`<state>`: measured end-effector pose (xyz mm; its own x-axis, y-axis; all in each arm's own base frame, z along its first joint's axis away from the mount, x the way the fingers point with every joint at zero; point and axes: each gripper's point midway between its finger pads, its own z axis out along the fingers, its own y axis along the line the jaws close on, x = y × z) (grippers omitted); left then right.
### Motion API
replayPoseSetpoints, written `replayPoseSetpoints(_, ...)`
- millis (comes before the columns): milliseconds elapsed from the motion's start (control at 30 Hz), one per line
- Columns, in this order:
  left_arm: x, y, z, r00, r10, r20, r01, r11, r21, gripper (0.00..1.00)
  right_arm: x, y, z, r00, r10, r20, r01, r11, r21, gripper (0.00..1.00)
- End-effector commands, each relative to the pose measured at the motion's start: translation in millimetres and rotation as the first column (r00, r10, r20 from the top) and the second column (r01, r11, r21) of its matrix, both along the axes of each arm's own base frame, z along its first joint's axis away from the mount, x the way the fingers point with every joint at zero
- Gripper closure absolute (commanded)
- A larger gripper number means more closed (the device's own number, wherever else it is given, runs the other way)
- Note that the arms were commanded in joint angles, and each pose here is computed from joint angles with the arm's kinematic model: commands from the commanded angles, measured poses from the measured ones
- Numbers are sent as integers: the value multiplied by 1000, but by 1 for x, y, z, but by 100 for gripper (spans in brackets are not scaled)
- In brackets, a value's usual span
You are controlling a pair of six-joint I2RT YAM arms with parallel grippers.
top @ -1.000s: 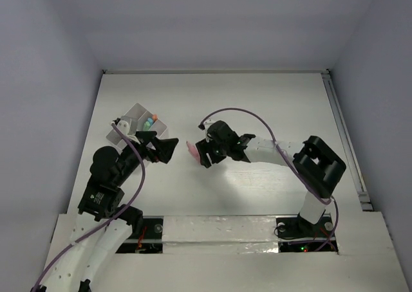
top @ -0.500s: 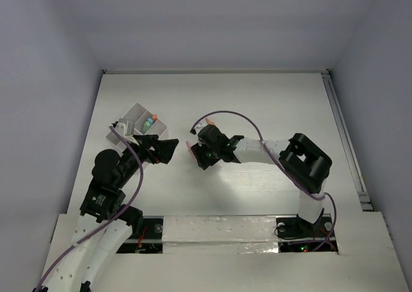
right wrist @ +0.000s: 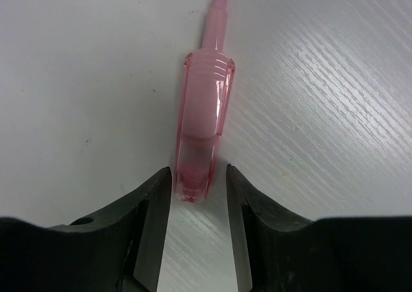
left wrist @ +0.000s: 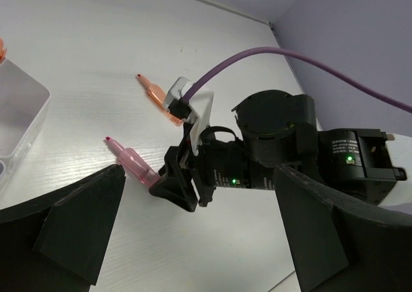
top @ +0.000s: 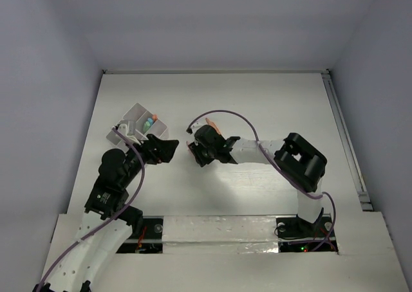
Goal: Sort the stationery into containers
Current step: Pick up the pen from the center of the board.
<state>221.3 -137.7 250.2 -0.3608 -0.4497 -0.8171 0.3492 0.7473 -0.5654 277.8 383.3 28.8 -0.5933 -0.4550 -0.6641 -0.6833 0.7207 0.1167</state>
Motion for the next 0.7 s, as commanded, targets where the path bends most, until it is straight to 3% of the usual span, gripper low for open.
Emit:
replayPoseSetpoints(0, 3, -4, 1, 1000, 3, 6, -3, 999, -53, 1, -1, 1, -11, 1000, 11, 6, -10, 1000, -28, 55)
replayPoseSetpoints(133, 6, -6, -8, 1000, 5, -20, -6, 998, -58, 1, 0, 0, -8, 1000, 4, 17, -4, 1000, -20, 71)
replayPoseSetpoints(167, 7, -6, -11, 999, 8, -31, -10, 998, -59, 1, 0, 0, -5, 1000, 1, 21, -1, 1000, -16, 78)
replayPoseSetpoints(200, 9, -6, -15, 999, 10, -45, -13, 998, -59, 1, 1, -1, -1, 1000, -12, 27, 12, 1000, -10, 93)
replayPoseSetpoints(233, 9, -6, -19, 998, 16, -62, -21, 998, -67, 1, 2, -3, 9, 999, -24, 47, 24, 1000, 6, 96)
replayPoseSetpoints(533, 20, -21, -42, 991, -20, -131, 1, 990, -144, 1, -10, -7, 109, 985, -48, 163, 1, 961, 276, 100)
replayPoseSetpoints(667, 28, -26, -59, 986, -18, -165, -8, 988, -154, 1, -18, -8, 131, 981, -39, 189, -30, 936, 351, 100)
